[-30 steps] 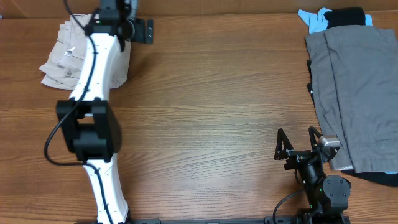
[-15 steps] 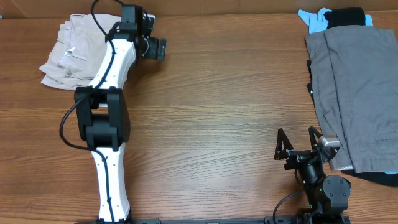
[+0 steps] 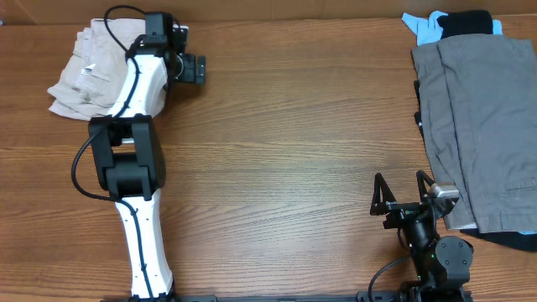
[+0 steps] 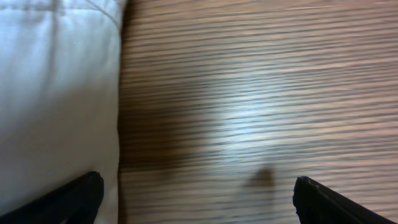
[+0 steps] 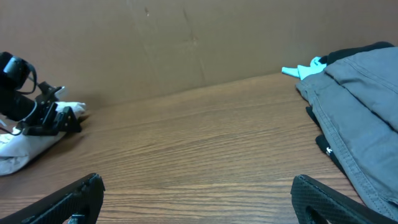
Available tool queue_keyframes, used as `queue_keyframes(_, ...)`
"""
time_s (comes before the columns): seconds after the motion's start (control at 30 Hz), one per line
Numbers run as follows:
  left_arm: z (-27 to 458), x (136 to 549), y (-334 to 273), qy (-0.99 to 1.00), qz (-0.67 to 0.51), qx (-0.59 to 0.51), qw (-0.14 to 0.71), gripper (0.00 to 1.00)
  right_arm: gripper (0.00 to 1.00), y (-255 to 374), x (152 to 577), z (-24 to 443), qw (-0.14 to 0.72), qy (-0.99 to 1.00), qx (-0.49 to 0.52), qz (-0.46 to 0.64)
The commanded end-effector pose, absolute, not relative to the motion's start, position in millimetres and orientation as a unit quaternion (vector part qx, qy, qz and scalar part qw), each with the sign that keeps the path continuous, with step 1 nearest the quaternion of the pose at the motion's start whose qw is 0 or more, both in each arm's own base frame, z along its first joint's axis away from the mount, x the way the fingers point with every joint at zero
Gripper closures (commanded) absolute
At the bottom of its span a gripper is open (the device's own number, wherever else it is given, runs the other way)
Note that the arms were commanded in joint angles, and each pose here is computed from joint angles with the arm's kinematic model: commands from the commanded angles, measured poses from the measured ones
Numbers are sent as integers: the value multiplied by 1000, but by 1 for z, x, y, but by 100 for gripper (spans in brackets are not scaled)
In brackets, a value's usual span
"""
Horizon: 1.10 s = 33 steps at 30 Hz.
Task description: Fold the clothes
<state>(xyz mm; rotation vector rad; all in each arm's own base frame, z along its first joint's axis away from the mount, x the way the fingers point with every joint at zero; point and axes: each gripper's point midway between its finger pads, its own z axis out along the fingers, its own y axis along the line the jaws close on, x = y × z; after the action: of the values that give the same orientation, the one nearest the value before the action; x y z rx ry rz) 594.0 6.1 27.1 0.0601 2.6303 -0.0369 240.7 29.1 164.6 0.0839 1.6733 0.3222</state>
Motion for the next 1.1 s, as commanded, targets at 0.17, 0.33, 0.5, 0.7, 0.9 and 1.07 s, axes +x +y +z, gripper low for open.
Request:
queue_keyframes(0.17,15,592,54,969,6,-20,247,0,0,26,241,168,666,732,41,137)
queue_keyframes(0.33,21,602,55,963,11,-9,269,0,0,26,241,168,666,732,41,137)
queue_keyframes(0.5,26,610,63,957,19,-13,289,0,0,26,241,168,666,732,41,137)
queue_keyframes(0.7,30,614,82,952,33,-28,303,0,0,26,241,168,666,732,41,137)
queue_keyframes(0.9,32,613,102,950,39,-40,306,0,0,26,241,168,666,732,41,137)
queue_keyframes(1.07,32,613,103,951,46,-22,305,0,0,26,241,168,666,732,41,137)
